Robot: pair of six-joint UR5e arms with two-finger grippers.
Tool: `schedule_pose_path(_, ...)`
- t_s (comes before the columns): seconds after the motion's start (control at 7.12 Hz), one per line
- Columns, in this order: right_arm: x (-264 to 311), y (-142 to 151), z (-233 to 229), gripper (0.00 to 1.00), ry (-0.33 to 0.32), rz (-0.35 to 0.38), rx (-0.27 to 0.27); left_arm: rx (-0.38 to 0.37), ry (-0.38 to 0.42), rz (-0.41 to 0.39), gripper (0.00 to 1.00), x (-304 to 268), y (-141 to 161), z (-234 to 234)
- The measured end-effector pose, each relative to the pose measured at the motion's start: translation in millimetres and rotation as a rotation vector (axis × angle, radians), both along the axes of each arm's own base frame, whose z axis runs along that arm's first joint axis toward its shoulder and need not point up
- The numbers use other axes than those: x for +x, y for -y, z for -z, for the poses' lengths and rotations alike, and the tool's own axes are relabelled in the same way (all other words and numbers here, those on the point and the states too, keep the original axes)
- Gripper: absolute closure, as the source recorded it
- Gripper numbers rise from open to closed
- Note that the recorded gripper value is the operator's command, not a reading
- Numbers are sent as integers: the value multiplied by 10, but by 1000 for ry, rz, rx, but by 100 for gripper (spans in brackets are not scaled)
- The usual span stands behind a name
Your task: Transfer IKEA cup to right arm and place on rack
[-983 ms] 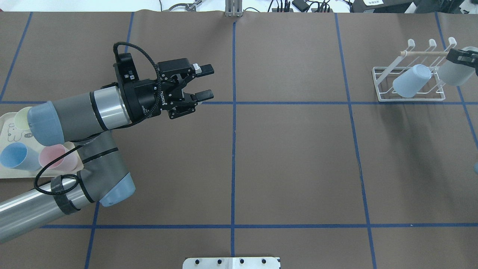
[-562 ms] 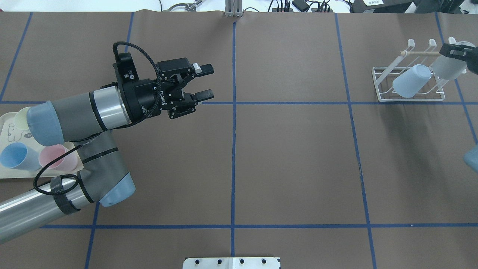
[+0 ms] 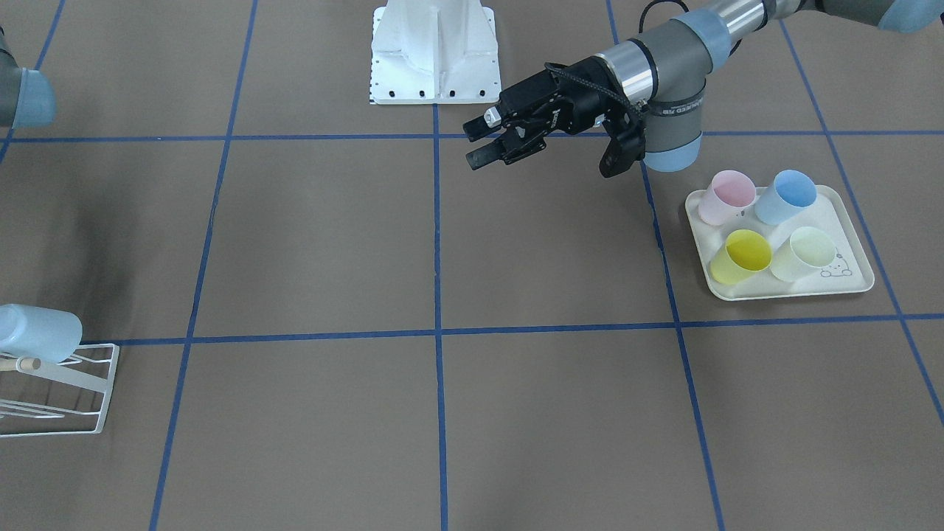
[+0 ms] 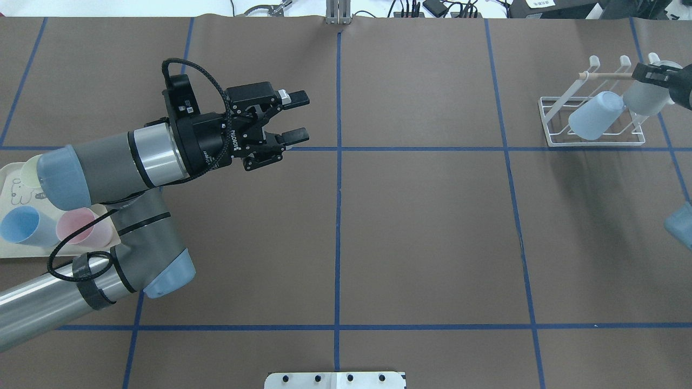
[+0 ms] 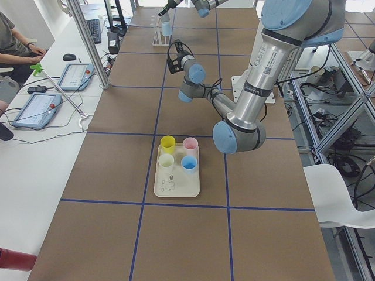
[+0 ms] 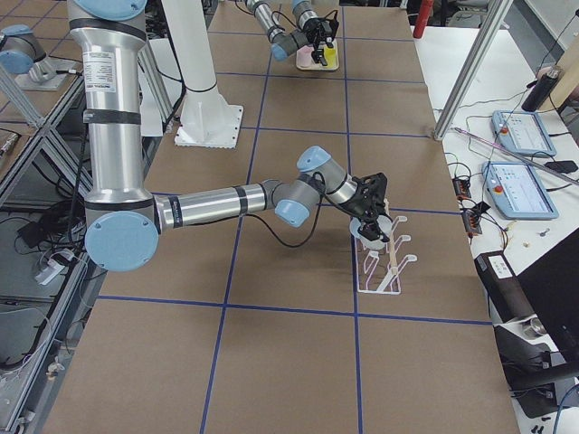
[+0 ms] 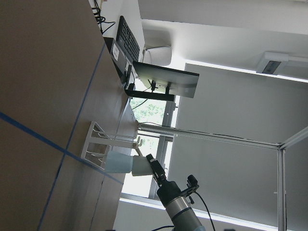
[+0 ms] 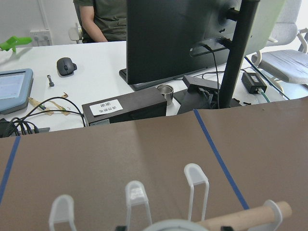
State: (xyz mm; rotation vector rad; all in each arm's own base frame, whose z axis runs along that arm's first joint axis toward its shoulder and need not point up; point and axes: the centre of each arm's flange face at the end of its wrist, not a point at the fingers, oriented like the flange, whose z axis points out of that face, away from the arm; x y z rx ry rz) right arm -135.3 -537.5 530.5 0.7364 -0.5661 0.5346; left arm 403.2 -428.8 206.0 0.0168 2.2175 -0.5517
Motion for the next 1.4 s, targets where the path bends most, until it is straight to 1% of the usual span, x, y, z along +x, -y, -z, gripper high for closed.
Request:
schedule_pose_path(0.14,-12,14,-97,20,9,1,14,0,0,0,21,0,0,0)
schedule_pose_path(0.28,-21,22,-129,0,19,2,29,0,0,0,21,0,0,0)
schedule_pose_path(0.7,-22,7,-112,0,39,4,39,0,0,0,21,0,1,-1)
schedule_pose_path(0.84,-12,-27,-65,0,50,13,43,0,1,2,21,-10,8,3)
schedule_pose_path(0.98,-3,-113,36,0,78,43,44,3,25,16,17,-63,69,24)
schedule_pose_path(1.12,15,-235,177,0,108,79,40,31,101,49,1,-180,190,67)
schedule_pose_path(1.26,40,-373,348,0,135,115,29,88,224,103,1,-360,339,83)
schedule_pose_path(1.4,51,-513,531,0,186,146,6,149,367,173,1,-559,478,-50)
